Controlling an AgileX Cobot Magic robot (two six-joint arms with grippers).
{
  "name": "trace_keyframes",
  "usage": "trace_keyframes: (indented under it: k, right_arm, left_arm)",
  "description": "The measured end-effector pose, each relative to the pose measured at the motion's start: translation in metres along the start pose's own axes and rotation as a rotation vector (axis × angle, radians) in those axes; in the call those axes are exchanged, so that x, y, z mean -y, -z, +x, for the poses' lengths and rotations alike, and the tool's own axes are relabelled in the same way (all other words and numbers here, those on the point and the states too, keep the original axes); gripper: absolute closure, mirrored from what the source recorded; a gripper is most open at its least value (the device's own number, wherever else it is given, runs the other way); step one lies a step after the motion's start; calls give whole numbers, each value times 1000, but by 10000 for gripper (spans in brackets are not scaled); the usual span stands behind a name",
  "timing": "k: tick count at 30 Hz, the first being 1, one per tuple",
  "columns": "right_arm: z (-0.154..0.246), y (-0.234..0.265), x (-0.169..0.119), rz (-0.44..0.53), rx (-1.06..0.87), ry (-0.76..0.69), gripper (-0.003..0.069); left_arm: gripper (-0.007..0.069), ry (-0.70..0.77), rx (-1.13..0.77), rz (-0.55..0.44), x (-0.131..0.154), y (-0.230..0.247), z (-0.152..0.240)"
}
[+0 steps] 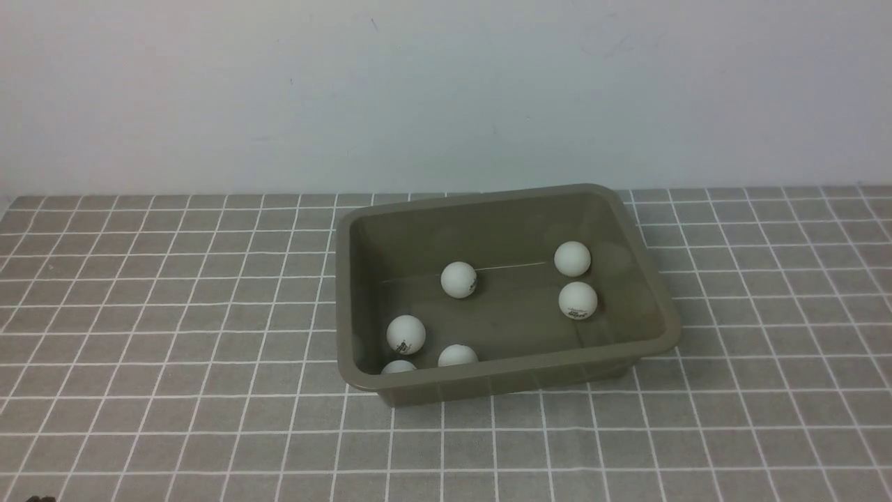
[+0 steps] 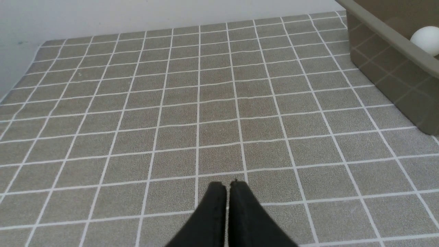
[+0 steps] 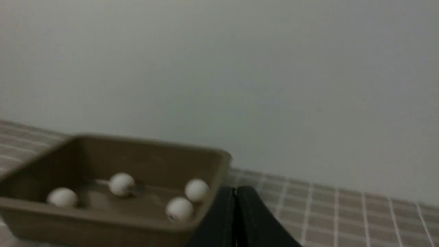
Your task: Put the table tennis balls into the box on the grey coffee tablecloth.
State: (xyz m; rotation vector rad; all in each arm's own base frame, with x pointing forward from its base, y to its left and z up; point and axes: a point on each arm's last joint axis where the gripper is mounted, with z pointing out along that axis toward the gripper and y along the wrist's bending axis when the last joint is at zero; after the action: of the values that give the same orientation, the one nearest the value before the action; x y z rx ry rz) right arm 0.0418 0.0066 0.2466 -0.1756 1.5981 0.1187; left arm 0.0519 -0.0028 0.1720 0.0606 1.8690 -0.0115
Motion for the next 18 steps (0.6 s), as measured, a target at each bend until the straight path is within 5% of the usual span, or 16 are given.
trace_keyframes:
  k: [5, 18]
  right_arm:
    - [62, -12, 6, 140, -198, -5, 673]
    - [66, -13, 7, 165, -184, -5, 673]
  left_arm:
    - [630, -1, 0, 3, 0, 0, 0]
    - [630, -1, 0, 3, 0, 0, 0]
